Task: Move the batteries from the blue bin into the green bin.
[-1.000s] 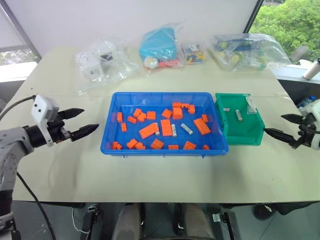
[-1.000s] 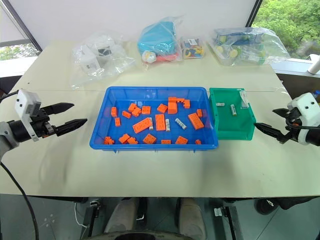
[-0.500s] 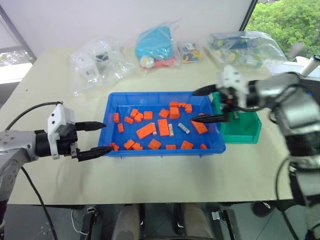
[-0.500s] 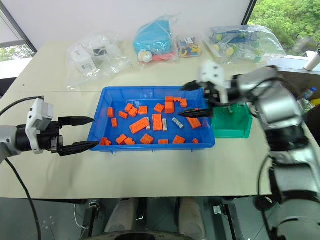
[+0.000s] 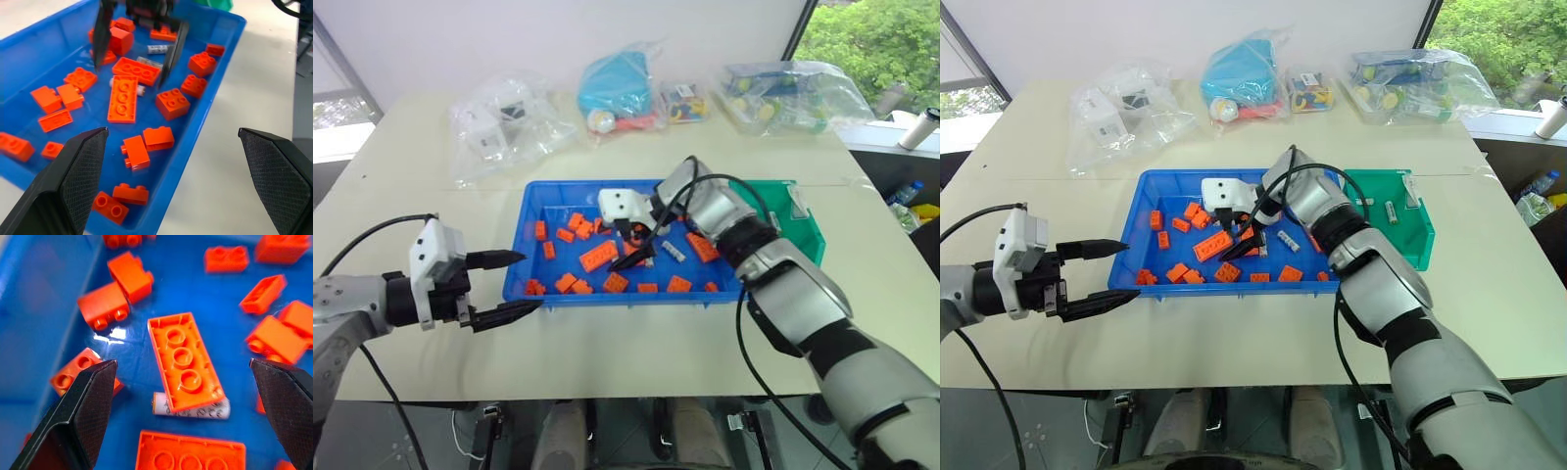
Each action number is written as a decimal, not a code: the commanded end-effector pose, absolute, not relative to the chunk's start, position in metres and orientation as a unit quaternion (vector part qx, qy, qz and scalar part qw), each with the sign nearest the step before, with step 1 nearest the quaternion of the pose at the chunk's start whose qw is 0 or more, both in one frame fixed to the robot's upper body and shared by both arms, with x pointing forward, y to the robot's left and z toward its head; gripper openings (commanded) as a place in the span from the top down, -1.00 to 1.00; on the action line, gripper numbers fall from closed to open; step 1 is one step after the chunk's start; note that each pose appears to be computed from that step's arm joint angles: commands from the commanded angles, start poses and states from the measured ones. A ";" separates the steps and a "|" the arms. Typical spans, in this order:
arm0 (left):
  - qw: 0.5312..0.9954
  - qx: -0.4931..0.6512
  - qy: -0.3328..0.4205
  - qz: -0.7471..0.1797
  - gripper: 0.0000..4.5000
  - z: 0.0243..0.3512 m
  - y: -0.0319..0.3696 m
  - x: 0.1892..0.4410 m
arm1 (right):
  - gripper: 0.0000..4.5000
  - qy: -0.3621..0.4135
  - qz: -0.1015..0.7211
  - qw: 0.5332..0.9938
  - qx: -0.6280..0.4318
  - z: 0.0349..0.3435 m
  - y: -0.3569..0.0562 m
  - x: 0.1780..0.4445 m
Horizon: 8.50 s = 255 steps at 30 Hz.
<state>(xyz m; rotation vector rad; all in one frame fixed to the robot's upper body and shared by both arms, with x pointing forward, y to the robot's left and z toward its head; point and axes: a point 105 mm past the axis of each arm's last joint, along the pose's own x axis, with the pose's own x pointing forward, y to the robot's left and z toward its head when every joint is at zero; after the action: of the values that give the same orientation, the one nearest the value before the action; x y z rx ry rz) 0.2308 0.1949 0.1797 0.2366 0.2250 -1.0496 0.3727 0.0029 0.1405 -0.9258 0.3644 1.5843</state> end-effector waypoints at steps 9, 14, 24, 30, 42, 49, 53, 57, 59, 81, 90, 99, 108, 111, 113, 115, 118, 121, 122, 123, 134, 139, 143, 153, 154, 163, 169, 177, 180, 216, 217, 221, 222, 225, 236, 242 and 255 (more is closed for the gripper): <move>0.871 0.126 0.079 -0.468 -1.00 0.195 0.193 0.223 | -0.58 0.146 0.682 0.597 -0.398 0.135 0.019 0.376; 0.872 0.127 0.077 -0.466 -1.00 0.197 0.194 0.226 | 0.47 0.126 0.685 0.614 -0.373 0.144 0.028 0.376; 0.869 0.127 0.057 -0.475 -1.00 0.201 0.188 0.245 | -0.03 0.073 0.602 0.739 -0.294 0.168 0.071 0.390; 0.879 0.123 0.038 -0.460 -1.00 0.203 0.187 0.255 | -0.81 0.070 0.540 0.796 -0.264 0.176 0.055 0.393; 0.872 0.109 0.038 -0.475 -1.00 0.198 0.180 0.266 | -0.81 0.189 0.449 0.847 -0.213 0.138 -0.020 0.354; 0.867 0.112 0.034 -0.484 -1.00 0.201 0.176 0.273 | -0.81 0.192 0.436 0.856 -0.199 0.137 -0.015 0.360; 0.866 0.112 0.033 -0.486 -1.00 0.201 0.176 0.273 | -0.81 0.175 0.440 0.853 -0.218 0.140 -0.012 0.361; 0.866 0.111 0.032 -0.486 -1.00 0.201 0.176 0.271 | -0.81 0.171 0.448 0.845 -0.237 0.137 -0.010 0.360; 0.867 0.111 0.032 -0.484 -1.00 0.200 0.177 0.270 | -0.81 0.170 0.454 0.839 -0.247 0.133 -0.010 0.359; 0.858 0.117 0.037 -0.499 -1.00 0.194 0.175 0.261 | -0.23 0.215 0.477 0.807 -0.273 0.093 -0.020 0.351; 0.822 0.134 0.047 -0.551 -1.00 0.192 0.164 0.255 | 0.99 0.195 0.469 0.831 -0.227 0.120 -0.024 0.356; 0.798 0.140 0.040 -0.585 -1.00 0.192 0.156 0.258 | 0.99 0.139 0.298 0.925 -0.191 0.217 -0.149 0.377; 0.785 0.134 0.024 -0.604 -1.00 0.191 0.147 0.268 | 0.77 0.217 0.151 0.938 -0.223 0.195 -0.263 0.334; 0.780 0.136 0.018 -0.611 -1.00 0.192 0.143 0.273 | 0.22 0.213 0.133 0.943 -0.219 0.193 -0.268 0.333; 0.776 0.136 0.015 -0.616 -1.00 0.193 0.140 0.274 | -0.23 0.204 0.128 0.942 -0.232 0.196 -0.269 0.334; 0.772 0.136 0.012 -0.620 -1.00 0.194 0.138 0.275 | -0.44 0.183 0.142 0.944 -0.236 0.206 -0.263 0.336; 0.768 0.137 0.010 -0.626 -1.00 0.194 0.136 0.274 | -0.44 0.148 0.193 0.944 -0.224 0.220 -0.235 0.337; 0.765 0.137 0.008 -0.630 -1.00 0.193 0.133 0.274 | -0.44 0.139 0.288 0.928 -0.190 0.215 -0.182 0.332; 0.764 0.138 0.008 -0.631 -1.00 0.193 0.132 0.274 | -0.44 0.143 0.317 0.920 -0.182 0.208 -0.164 0.330; 0.763 0.138 0.007 -0.631 -1.00 0.193 0.131 0.275 | -0.44 0.149 0.337 0.912 -0.180 0.201 -0.150 0.329; 0.771 0.146 -0.001 -0.619 -1.00 0.198 0.131 0.276 | -0.44 0.198 0.402 0.873 -0.193 0.148 -0.091 0.339; 0.776 0.148 0.003 -0.613 -1.00 0.198 0.135 0.273 | -0.44 0.211 0.413 0.863 -0.199 0.136 -0.088 0.337; 0.781 0.148 0.004 -0.607 -1.00 0.201 0.137 0.272 | -0.44 0.217 0.416 0.858 -0.207 0.130 -0.088 0.337; 0.784 0.148 0.004 -0.602 -1.00 0.203 0.138 0.274 | -0.44 0.234 0.429 0.839 -0.240 0.120 -0.099 0.335; 0.784 0.148 0.004 -0.602 -1.00 0.203 0.138 0.275 | -0.44 0.236 0.431 0.836 -0.244 0.118 -0.100 0.335; 0.783 0.152 -0.004 -0.604 -1.00 0.210 0.135 0.282 | 0.12 0.240 0.426 0.830 -0.268 0.105 -0.101 0.346; 0.782 0.154 -0.004 -0.603 -1.00 0.211 0.136 0.286 | 1.00 0.238 0.423 0.836 -0.257 0.111 -0.103 0.344; 0.779 0.152 -0.004 -0.608 -1.00 0.212 0.133 0.288 | 1.00 0.202 0.364 0.881 -0.224 0.167 -0.140 0.347; 0.776 0.151 -0.002 -0.613 -1.00 0.211 0.131 0.287 | 1.00 0.181 0.303 0.914 -0.201 0.206 -0.183 0.348; 0.766 0.149 -0.005 -0.625 -1.00 0.213 0.123 0.290 | -0.43 0.215 0.368 0.876 -0.225 0.157 -0.121 0.345; 0.769 0.150 -0.004 -0.622 -1.00 0.213 0.125 0.290 | -0.43 0.220 0.366 0.875 -0.227 0.153 -0.121 0.347; 0.777 0.150 0.002 -0.612 -1.00 0.211 0.131 0.288 | -0.43 0.236 0.351 0.876 -0.231 0.144 -0.129 0.352; 0.779 0.149 0.002 -0.610 -1.00 0.211 0.132 0.288 | -0.43 0.237 0.349 0.877 -0.232 0.143 -0.130 0.352; 0.781 0.148 0.001 -0.607 -1.00 0.211 0.132 0.288 | -0.43 0.240 0.346 0.877 -0.232 0.142 -0.132 0.353; 0.782 0.147 -0.003 -0.605 -1.00 0.213 0.131 0.291 | -0.43 0.266 0.323 0.869 -0.265 0.122 -0.142 0.352; 0.781 0.148 -0.004 -0.607 -1.00 0.213 0.130 0.292 | -0.43 0.271 0.333 0.867 -0.253 0.118 -0.134 0.348; 0.768 0.145 -0.001 -0.624 -1.00 0.210 0.126 0.289 | 0.99 0.262 0.358 0.869 -0.220 0.123 -0.122 0.343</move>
<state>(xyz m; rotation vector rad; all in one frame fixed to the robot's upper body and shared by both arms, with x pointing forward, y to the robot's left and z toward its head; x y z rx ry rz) 0.2921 0.1284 0.2013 0.2882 0.0398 -1.3331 0.3450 -0.1221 0.1137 -0.4864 0.5724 0.7398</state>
